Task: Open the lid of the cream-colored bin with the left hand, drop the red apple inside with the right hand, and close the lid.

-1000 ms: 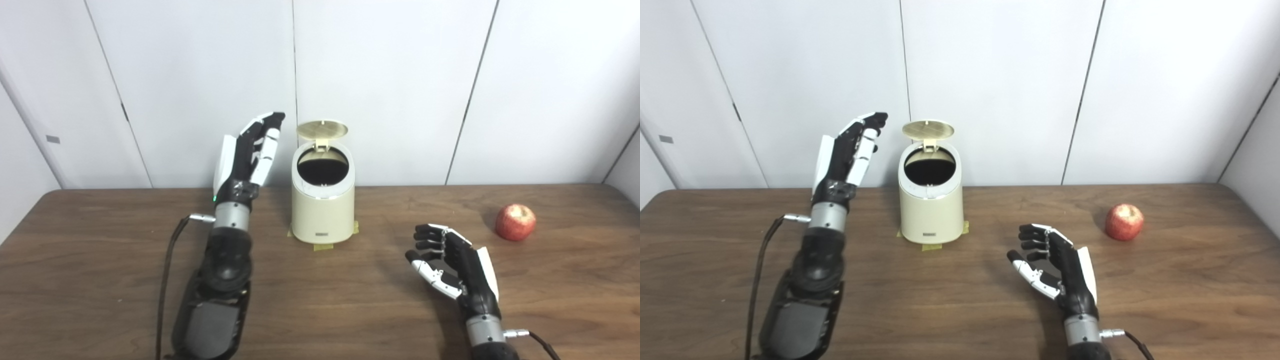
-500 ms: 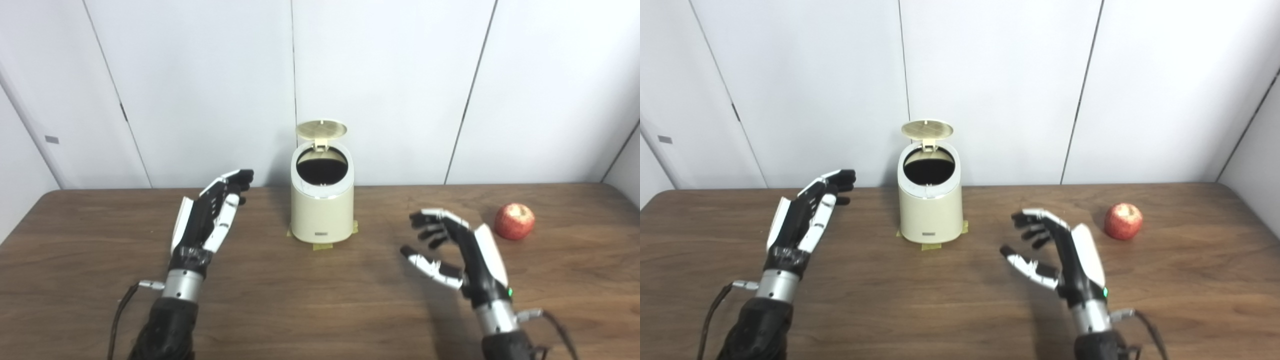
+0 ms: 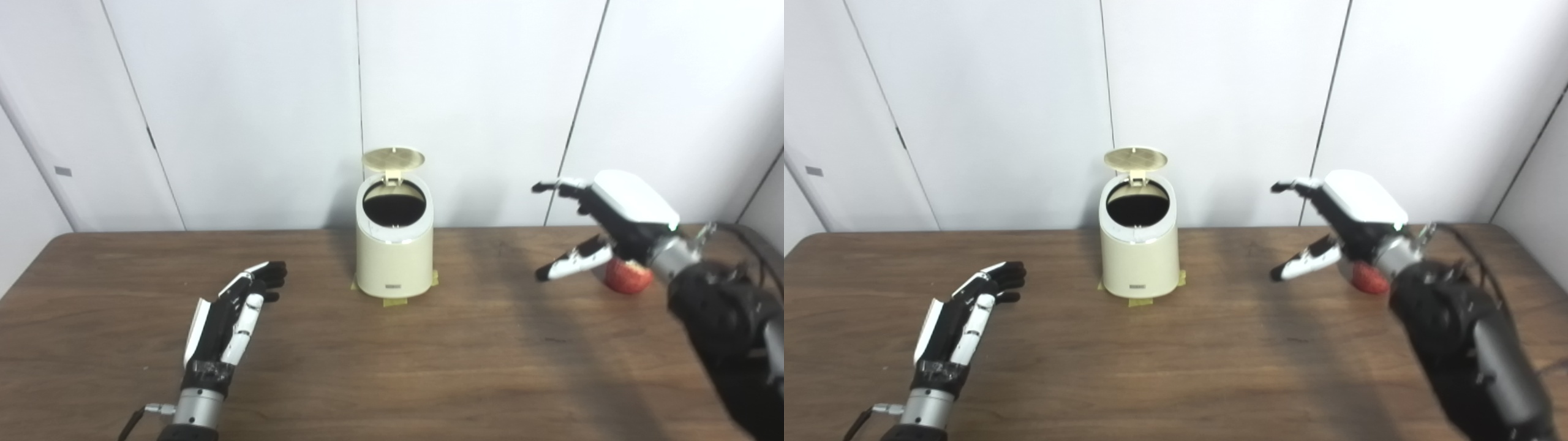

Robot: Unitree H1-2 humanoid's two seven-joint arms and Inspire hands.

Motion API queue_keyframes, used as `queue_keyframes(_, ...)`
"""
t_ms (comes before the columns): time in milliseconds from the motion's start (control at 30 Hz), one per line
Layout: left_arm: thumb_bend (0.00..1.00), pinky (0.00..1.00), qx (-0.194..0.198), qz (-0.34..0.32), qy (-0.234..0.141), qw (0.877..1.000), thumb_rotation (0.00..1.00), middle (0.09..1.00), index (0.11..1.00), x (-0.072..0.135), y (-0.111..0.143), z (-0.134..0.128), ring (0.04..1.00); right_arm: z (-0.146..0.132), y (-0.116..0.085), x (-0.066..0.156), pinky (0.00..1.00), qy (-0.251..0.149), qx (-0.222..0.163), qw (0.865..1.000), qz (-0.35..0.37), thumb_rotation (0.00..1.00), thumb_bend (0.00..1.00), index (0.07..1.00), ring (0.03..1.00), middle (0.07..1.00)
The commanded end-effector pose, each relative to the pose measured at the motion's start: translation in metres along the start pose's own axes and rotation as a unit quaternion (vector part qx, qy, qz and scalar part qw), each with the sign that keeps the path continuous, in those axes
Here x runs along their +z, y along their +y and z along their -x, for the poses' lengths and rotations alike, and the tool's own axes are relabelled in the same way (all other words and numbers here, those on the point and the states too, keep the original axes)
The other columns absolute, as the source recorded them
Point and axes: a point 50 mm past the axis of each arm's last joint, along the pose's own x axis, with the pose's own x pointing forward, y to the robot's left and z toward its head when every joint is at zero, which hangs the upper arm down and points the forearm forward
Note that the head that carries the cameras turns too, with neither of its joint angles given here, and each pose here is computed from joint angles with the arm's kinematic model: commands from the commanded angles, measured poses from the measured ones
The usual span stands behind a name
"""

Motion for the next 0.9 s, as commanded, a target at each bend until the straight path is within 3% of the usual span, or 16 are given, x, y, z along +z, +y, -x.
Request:
queue_keyframes(0,0.43,0.72,0.004,0.003,-0.039,0.999,0.85,0.774,0.767,0.011,0.002,-0.009,0.773,-0.011,-0.04,-0.005,0.66,0.011,-0.029,0.999,0.027,0.32,1.0,0.826,0.848,0.866)
queue_keyframes(233,0.42,0.72,0.005,-0.006,-0.032,0.999,0.85,0.775,0.771,0.009,0.0,-0.008,0.775,-0.037,-0.046,-0.054,0.61,0.094,0.027,0.994,0.044,0.23,0.99,0.799,0.813,0.867)
queue_keyframes(467,0.41,0.71,-0.003,-0.028,-0.036,0.999,0.88,0.77,0.764,0.01,-0.004,-0.008,0.766,-0.053,-0.032,-0.097,0.65,0.144,0.079,0.985,0.06,0.25,1.0,0.802,0.822,0.867)
queue_keyframes(500,0.41,0.71,-0.003,-0.03,-0.037,0.999,0.88,0.768,0.762,0.01,-0.005,-0.008,0.763,-0.056,-0.029,-0.101,0.68,0.148,0.087,0.983,0.063,0.25,1.0,0.805,0.841,0.875)
queue_keyframes(633,0.41,0.7,-0.004,-0.034,-0.04,0.999,0.87,0.768,0.76,0.011,-0.006,-0.008,0.762,-0.063,-0.021,-0.114,0.59,0.151,0.11,0.98,0.065,0.24,1.0,0.787,0.753,0.826)
queue_keyframes(867,0.35,0.67,-0.014,-0.071,-0.052,0.996,0.88,0.762,0.751,0.013,-0.01,-0.008,0.753,-0.066,0.006,-0.123,0.64,0.174,0.133,0.974,0.065,0.26,0.99,0.792,0.803,0.859)
